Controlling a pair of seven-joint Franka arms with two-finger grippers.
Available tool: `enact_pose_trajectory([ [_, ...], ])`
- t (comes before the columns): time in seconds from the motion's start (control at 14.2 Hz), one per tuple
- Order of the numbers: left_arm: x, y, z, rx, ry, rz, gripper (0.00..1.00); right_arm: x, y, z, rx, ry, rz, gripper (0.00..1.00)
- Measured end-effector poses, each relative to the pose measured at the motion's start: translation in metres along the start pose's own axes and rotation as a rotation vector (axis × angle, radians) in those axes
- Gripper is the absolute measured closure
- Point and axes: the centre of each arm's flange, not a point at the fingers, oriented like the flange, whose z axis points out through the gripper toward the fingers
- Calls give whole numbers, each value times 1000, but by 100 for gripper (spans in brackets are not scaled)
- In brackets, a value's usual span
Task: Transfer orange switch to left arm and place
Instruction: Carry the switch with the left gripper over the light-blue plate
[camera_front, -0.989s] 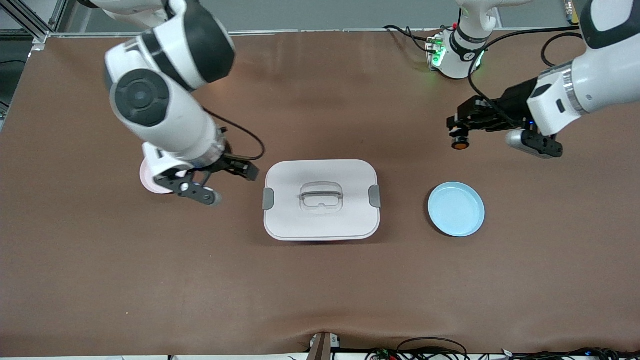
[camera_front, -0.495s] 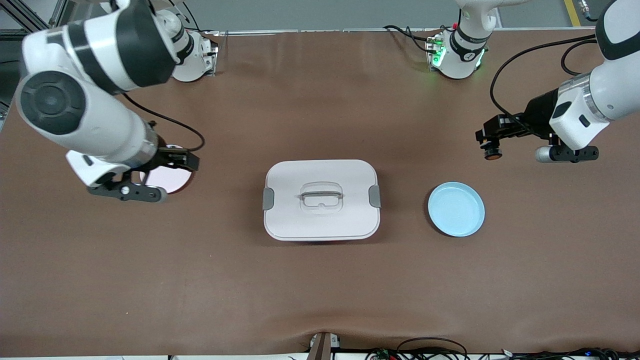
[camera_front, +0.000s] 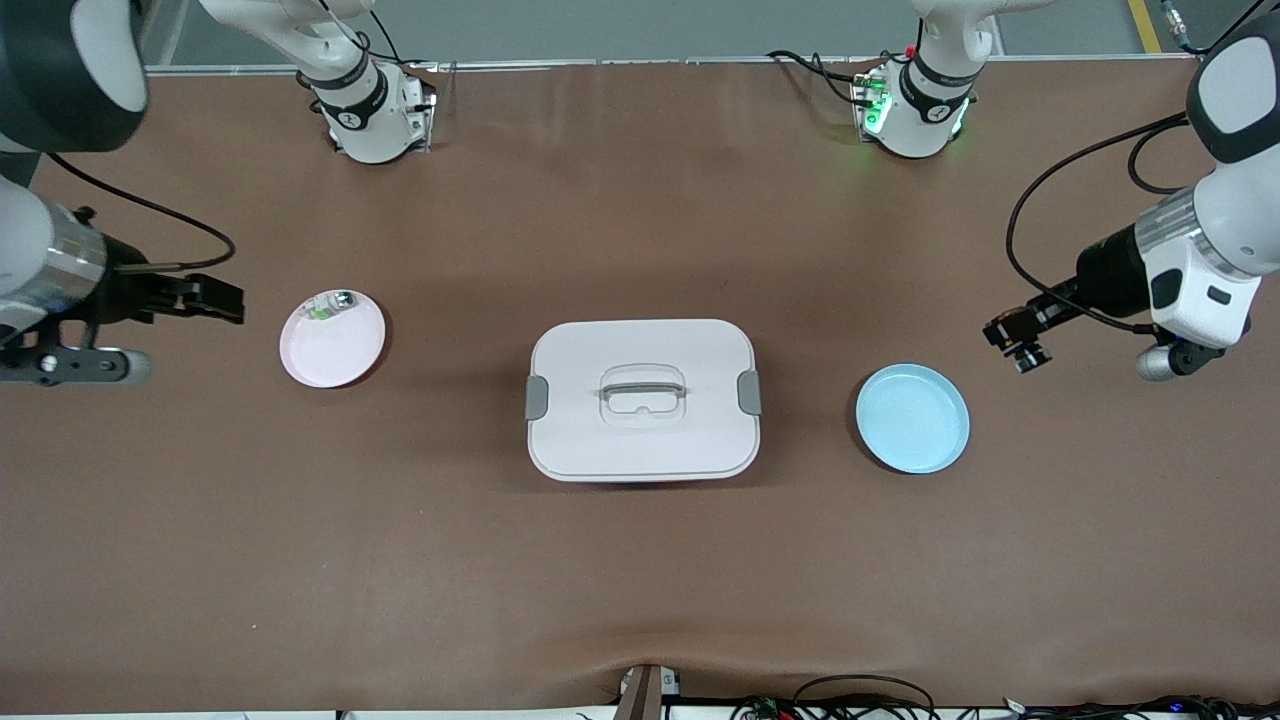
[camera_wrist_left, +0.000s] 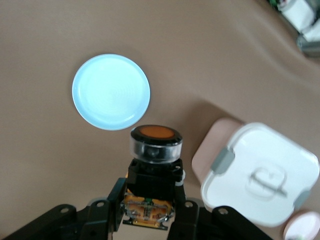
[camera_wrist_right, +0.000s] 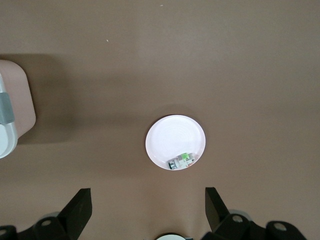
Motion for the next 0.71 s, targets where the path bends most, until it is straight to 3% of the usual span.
enact_pose_trajectory([
  [0.42,14,-13,40,-21,82,-237,59,-37,62,-10,23,82,92,0],
  [0.71,19,-27,78,24,152,-372,59,-48,76,-3,43,143,119,0],
])
